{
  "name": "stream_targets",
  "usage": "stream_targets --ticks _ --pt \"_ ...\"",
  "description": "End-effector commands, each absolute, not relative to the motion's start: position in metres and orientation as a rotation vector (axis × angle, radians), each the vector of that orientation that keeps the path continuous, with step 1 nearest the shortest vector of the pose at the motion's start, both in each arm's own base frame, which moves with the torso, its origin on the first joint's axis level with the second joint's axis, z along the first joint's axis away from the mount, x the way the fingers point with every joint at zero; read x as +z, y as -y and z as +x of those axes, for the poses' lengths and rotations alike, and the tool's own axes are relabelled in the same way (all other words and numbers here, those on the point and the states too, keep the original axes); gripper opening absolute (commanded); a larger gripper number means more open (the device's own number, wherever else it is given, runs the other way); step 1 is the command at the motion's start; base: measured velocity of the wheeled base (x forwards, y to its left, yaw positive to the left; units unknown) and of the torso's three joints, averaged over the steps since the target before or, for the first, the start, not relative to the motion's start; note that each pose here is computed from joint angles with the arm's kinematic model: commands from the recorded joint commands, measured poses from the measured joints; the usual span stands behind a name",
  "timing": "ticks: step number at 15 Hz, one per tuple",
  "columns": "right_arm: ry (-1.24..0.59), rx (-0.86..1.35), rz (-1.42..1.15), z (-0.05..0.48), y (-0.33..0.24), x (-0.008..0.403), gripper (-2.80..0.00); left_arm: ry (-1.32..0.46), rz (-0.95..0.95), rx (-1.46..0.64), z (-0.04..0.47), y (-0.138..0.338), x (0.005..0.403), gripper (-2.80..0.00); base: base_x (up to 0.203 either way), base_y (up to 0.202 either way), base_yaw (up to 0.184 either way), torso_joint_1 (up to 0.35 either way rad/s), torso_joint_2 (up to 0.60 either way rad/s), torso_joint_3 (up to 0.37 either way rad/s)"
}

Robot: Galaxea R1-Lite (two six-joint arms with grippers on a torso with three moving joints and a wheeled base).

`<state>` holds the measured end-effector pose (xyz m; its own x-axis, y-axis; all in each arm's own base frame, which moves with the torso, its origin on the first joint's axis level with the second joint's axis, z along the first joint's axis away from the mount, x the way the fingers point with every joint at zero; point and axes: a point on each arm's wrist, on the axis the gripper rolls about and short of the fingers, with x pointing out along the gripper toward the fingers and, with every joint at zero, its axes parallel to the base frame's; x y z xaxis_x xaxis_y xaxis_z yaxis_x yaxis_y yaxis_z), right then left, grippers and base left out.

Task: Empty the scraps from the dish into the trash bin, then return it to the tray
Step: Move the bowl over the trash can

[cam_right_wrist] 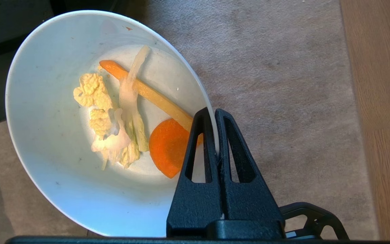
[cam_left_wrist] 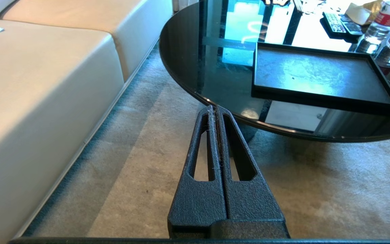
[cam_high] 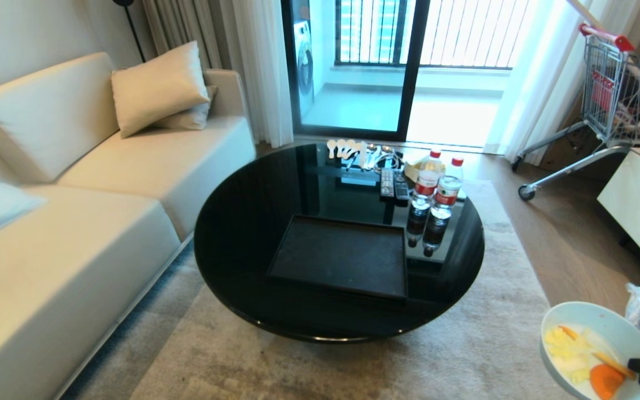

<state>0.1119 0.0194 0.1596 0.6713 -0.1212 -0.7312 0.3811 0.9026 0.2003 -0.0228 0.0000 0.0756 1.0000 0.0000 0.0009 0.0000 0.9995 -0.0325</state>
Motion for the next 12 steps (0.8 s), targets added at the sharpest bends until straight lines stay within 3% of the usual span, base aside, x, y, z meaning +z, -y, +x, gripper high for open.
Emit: stream_targets --ticks 1,12 --pt "-0.793 -0.293 0.356 0.1114 -0.0194 0.1587 -2.80 0.002 -0.033 0.001 -0.0228 0.0000 0.0756 -2.80 0.000 0.000 0.000 0.000 0.00 0.000" --pt "-0.775 -0.288 0.363 0.1064 -0.0182 0.1609 -2.80 0.002 -0.034 0.001 -0.0228 0.0000 0.0756 -2.80 0.000 0.000 -0.009 0.000 0.00 0.000"
